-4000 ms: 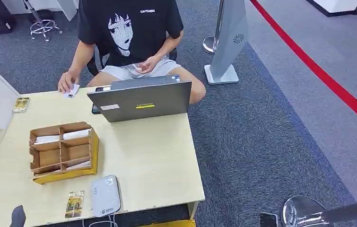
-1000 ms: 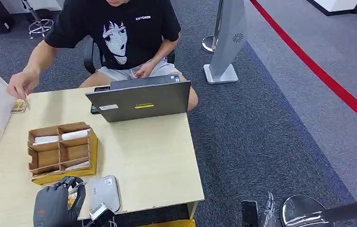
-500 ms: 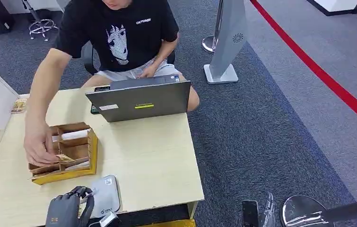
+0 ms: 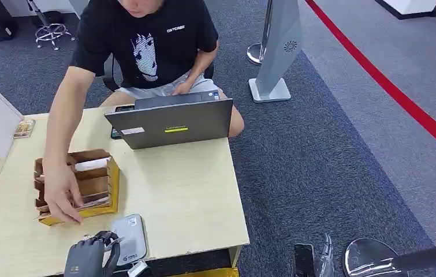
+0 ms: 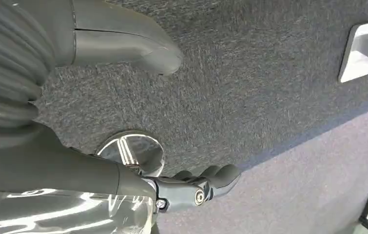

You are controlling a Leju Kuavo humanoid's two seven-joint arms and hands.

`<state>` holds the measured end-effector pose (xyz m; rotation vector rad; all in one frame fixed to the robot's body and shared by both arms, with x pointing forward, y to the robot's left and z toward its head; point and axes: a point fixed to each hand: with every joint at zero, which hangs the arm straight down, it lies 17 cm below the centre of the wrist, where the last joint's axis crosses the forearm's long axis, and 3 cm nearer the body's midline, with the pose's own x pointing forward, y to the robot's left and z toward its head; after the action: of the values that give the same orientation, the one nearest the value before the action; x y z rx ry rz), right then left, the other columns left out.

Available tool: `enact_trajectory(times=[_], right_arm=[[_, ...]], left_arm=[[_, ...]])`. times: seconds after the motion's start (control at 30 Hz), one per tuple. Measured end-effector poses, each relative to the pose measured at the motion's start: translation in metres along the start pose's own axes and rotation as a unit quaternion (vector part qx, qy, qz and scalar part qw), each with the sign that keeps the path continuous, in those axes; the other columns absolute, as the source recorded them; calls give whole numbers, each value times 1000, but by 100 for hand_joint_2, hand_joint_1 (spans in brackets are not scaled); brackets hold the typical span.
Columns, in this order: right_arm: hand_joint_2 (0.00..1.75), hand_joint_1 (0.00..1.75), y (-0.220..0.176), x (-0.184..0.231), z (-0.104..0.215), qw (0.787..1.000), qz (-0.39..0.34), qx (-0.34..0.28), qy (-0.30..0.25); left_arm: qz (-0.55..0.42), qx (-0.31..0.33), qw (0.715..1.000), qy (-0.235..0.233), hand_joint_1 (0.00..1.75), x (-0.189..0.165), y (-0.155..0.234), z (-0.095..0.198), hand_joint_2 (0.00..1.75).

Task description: Pass the card to the sensor for recognition and then transmit it.

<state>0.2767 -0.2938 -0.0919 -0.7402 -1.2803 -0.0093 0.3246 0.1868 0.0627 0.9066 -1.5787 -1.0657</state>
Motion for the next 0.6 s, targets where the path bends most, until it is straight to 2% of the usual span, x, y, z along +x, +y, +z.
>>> enact_trajectory(times=[0.23, 0.5, 0.6], right_arm=[[175, 0, -1, 0, 0, 1000, 3, -3, 1], [175, 0, 1, 1, 1, 1000, 3, 0, 0], [175, 0, 1, 1, 0, 1000, 3, 1, 1]], left_arm=[[-20, 21, 1000, -8, 175, 2, 10, -5, 175], [-71, 75, 994, -34, 175, -8, 52, -24, 175], [-87, 108, 989, -43, 175, -10, 82, -36, 175]])
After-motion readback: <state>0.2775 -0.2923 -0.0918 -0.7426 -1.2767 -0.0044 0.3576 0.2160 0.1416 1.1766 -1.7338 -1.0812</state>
